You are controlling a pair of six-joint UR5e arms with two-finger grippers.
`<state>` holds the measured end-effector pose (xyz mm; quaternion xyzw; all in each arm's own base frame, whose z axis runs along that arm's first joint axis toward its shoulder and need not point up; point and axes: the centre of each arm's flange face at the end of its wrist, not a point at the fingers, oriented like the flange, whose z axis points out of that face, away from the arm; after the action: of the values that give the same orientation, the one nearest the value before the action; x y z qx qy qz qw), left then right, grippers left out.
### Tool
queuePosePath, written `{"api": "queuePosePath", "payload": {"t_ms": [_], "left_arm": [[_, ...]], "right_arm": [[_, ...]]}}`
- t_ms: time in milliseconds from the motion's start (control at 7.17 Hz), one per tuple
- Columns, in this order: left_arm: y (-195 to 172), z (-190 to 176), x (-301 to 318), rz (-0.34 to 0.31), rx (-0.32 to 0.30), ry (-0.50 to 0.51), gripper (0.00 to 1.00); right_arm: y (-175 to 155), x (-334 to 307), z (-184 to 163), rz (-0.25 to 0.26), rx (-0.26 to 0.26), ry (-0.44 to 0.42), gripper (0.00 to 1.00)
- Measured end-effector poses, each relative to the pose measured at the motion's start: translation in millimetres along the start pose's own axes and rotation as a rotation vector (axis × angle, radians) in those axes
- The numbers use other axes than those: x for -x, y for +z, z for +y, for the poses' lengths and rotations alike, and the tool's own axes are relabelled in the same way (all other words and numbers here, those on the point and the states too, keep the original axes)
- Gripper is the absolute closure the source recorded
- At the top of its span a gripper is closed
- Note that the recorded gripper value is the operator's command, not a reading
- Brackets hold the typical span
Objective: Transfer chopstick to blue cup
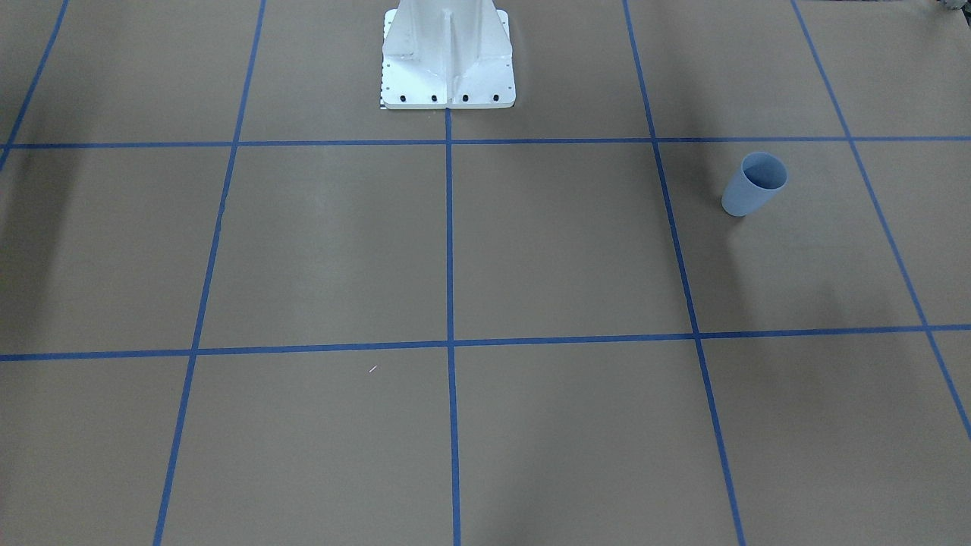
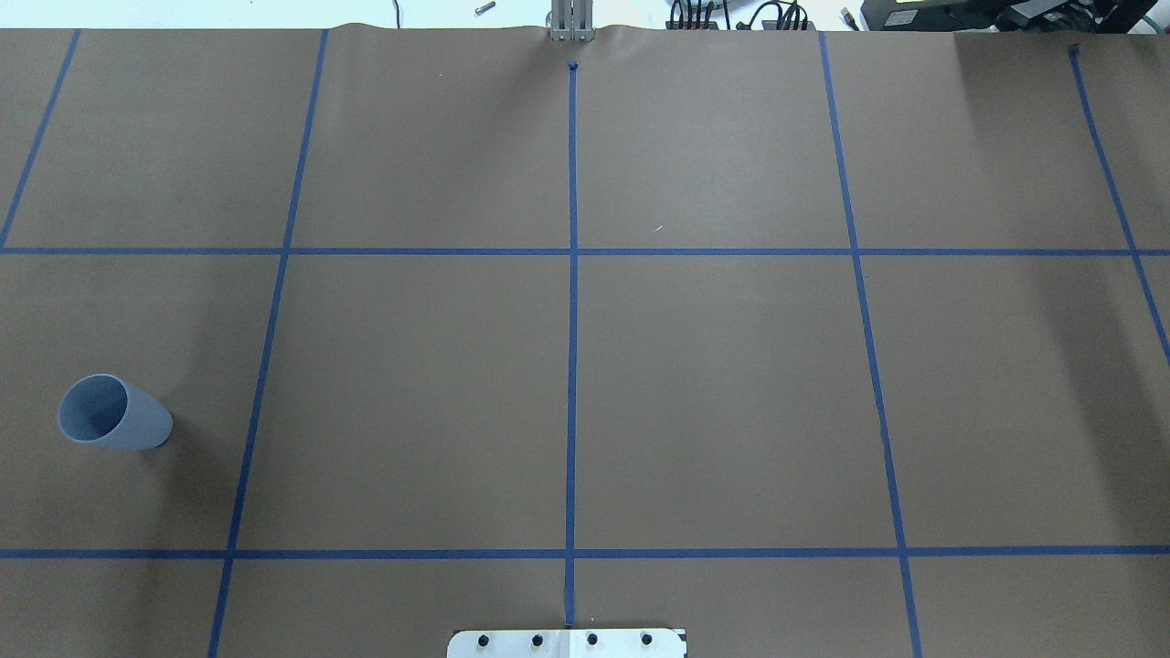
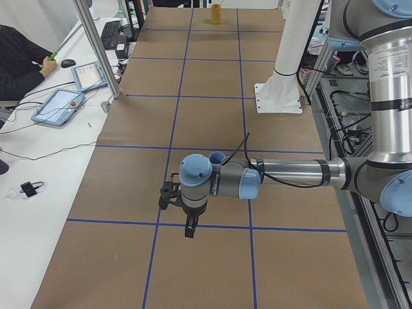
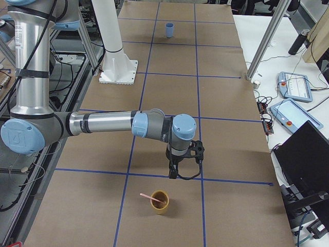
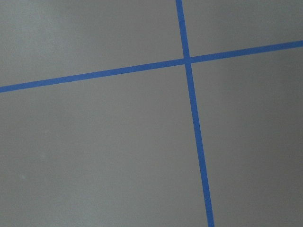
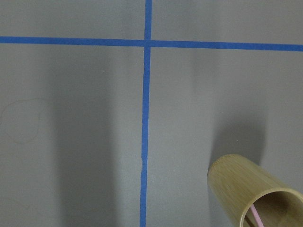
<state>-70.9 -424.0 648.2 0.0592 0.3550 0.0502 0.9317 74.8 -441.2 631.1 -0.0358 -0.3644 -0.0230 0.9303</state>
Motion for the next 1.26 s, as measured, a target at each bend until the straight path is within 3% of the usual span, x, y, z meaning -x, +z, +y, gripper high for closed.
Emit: {"api": "queuePosePath", "payload": {"t_ms": [1256], "left_arm": [[-1.7,-1.9,-1.6,0.007,-0.005,0.003,0.02]], "right_arm": [[-4.2,3.8,-0.9,0.001,-0.009,-0.003,0.0]]}}
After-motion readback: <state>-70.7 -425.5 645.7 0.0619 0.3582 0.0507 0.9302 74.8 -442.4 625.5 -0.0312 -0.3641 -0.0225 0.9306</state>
